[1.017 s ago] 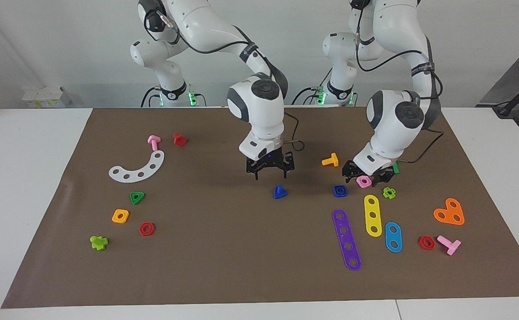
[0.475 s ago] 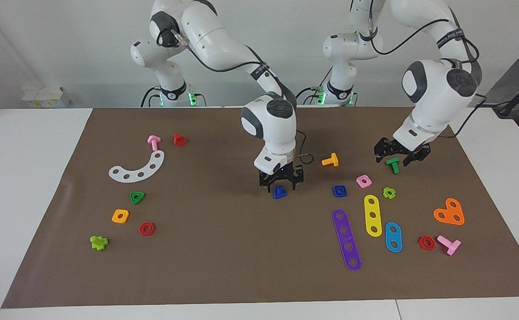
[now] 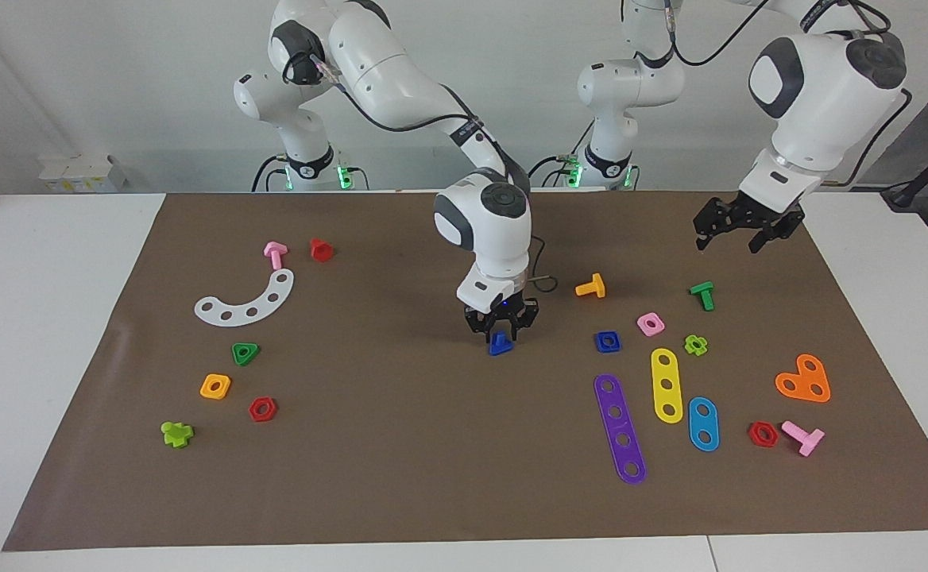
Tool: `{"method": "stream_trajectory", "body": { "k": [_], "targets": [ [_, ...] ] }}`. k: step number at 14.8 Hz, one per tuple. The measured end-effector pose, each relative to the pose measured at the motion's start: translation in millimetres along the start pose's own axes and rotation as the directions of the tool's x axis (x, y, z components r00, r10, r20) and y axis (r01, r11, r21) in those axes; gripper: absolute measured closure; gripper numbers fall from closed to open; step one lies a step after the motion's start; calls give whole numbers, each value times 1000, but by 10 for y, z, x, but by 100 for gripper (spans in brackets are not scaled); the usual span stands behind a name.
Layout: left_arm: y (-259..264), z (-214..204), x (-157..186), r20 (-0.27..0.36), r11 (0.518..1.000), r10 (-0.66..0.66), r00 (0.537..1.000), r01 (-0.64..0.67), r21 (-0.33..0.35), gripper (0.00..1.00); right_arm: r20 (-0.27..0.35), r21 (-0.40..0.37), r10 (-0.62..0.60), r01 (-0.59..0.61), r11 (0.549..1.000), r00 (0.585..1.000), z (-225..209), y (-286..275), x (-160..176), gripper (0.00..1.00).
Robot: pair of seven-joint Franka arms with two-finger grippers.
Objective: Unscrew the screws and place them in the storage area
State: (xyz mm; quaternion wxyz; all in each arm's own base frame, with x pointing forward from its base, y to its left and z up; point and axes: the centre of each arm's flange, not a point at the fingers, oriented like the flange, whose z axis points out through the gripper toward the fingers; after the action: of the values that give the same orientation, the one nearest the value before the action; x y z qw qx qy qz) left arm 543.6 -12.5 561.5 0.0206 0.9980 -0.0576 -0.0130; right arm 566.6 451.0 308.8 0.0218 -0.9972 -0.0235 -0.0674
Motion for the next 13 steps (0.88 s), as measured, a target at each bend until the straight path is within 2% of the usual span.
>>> {"method": "stream_trajectory", "body": {
  "k": [1,3,6,13],
  "targets": [
    [8,-112,-15,5,1000,-10,1000,10,0,0,0,0,-1,1,1000,1000,2,-2,-3,56],
    [17,-230,-27,6,1000,-21,1000,21,21,0,1,0,0,0,1000,1000,3,-1,-3,58],
    [51,-271,-31,15,999,-20,1000,19,43,0,-3,2,0,0,1000,1000,0,-3,0,59],
    [59,-285,-32,19,998,-29,999,28,48,0,-16,10,0,1,1000,1000,11,0,6,59]
  ]
}}
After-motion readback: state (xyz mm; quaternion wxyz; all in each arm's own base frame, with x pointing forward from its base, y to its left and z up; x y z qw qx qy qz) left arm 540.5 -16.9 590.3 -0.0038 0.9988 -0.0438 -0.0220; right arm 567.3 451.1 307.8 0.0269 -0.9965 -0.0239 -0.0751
